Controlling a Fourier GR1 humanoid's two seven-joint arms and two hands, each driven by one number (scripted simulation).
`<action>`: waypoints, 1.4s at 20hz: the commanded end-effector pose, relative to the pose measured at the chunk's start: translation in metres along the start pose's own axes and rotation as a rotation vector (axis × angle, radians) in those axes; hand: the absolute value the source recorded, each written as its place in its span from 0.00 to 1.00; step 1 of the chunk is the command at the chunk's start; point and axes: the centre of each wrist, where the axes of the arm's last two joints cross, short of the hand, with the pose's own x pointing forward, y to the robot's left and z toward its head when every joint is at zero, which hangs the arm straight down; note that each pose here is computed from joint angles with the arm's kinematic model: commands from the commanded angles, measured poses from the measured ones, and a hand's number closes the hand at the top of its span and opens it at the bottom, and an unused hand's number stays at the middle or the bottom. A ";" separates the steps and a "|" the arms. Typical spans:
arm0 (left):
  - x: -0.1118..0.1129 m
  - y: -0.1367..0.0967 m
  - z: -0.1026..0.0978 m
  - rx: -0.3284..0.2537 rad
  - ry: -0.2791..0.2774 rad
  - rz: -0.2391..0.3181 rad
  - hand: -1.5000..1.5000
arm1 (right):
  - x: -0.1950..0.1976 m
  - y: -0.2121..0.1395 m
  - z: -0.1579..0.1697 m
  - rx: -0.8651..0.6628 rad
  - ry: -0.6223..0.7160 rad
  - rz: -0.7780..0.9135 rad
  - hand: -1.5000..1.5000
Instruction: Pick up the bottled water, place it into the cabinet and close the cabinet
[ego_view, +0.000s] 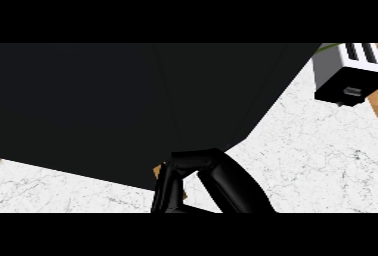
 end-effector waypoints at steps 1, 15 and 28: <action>0.012 0.016 0.014 -0.003 -0.006 -0.006 0.00 | 0.025 -0.023 -0.023 -0.011 -0.012 -0.062 1.00; 0.029 0.023 0.028 0.022 -0.026 -0.009 0.00 | -0.005 -0.117 -0.089 -0.023 0.035 -0.082 1.00; 0.038 0.029 0.016 -0.001 0.008 0.014 0.00 | 0.000 -0.119 -0.131 0.045 0.061 -0.055 1.00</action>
